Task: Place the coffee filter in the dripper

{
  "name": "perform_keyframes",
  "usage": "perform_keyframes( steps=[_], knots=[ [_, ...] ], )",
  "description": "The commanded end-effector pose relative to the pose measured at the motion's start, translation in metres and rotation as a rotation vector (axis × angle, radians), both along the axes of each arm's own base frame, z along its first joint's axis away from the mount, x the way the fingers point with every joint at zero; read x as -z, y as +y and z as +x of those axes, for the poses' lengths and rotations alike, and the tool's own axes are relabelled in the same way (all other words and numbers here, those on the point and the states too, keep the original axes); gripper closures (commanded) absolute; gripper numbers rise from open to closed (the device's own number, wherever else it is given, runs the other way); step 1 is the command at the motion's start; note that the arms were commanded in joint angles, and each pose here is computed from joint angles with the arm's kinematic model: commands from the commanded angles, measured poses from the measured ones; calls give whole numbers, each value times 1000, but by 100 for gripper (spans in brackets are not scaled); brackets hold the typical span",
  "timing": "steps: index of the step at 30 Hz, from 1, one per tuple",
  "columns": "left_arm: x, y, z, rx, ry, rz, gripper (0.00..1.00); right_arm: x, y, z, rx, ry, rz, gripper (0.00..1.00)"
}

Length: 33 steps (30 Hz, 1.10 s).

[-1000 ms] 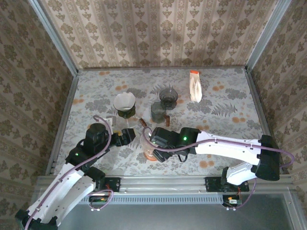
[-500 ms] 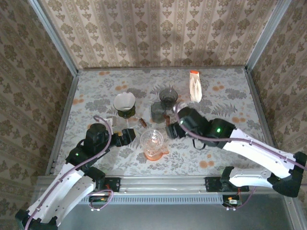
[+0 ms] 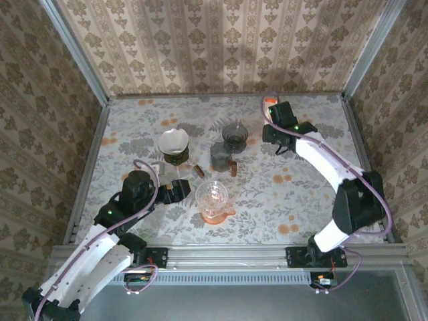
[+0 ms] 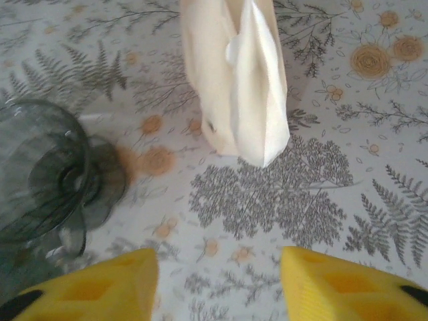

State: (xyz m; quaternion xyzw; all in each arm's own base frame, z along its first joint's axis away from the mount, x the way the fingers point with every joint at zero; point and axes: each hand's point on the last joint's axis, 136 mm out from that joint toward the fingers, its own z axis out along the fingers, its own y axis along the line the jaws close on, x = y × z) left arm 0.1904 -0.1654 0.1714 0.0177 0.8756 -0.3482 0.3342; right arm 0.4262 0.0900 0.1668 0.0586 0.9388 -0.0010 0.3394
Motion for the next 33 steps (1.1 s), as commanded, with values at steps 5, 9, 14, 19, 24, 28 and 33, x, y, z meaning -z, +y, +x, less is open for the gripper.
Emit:
perform_keyframes(
  steps=[5,9,14,19,24,28,33],
  knots=[
    [-3,-4,4,11,-10,-20,0,-21,2,59,14,-95,36,60],
    [-1,-4,6,9,-9,-7,0,-14,0,79,40,-56,-2,68],
    [1,-4,8,9,-4,-1,0,-2,-11,91,134,-17,-12,69],
    [5,-4,11,-3,5,-2,0,7,-13,99,253,-25,54,72],
    [6,-4,12,-2,7,-7,0,14,-19,103,354,-28,71,73],
    [7,-4,13,-2,10,-10,0,17,-27,103,411,-30,58,72],
    [8,-5,15,3,14,-25,0,20,-28,109,430,-26,54,69]
  ],
)
